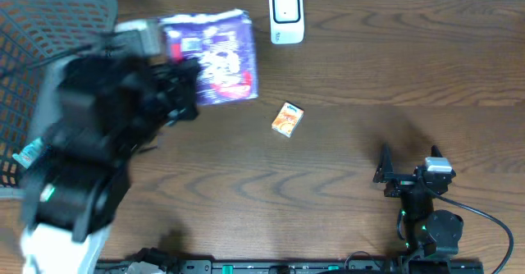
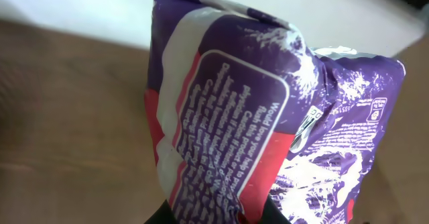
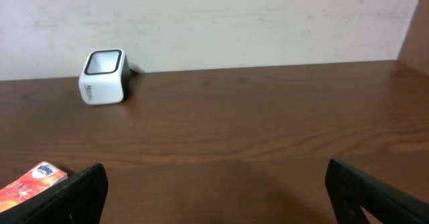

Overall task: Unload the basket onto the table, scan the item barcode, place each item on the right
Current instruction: 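Carry purple bag out and drop it beside the Kleenex pack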

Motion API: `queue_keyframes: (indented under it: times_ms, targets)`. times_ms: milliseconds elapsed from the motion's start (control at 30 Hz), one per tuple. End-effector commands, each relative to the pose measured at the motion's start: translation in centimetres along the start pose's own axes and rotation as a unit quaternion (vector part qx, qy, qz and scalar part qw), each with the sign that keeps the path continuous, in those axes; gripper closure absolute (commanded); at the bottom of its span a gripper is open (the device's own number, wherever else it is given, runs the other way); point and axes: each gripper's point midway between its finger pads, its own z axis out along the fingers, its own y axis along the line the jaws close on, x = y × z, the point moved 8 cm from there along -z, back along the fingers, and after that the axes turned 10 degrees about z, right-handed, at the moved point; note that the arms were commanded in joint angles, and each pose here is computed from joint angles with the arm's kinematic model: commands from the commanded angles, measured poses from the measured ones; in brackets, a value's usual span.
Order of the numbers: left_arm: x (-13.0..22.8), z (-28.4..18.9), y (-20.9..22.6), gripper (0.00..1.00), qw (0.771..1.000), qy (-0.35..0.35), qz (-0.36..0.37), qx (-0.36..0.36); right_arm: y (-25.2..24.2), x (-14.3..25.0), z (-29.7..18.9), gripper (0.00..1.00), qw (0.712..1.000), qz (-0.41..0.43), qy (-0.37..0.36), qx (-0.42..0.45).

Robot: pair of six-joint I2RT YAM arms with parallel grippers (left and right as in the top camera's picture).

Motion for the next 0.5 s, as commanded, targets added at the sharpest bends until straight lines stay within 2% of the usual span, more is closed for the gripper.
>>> queue_keyframes:
  times_ms: [0,200,367,467]
  targets:
    - [1.5,5.2,-0.3,0.93,0.997,0.073,0.009,0.003,0.1,0.1,0.0,0.01,1.000,0.005,0.001,-0.004]
    - [5.6,13.6,-0.7,0.93,0.981,0.194,-0.001,-0.008,0.1,0.1,0.0,0.01,1.000,0.005,0.001,-0.004]
    - [11.0,21.1,-0.6,0.93,0.955,0.293,-0.041,-0.036,0.1,0.1,0.0,0.01,1.000,0.005,0.001,-0.004]
    - [13.5,24.3,-1.8,0.93,0.944,0.325,-0.050,0.002,0.1,0.1,0.0,0.01,1.000,0.005,0.001,-0.004]
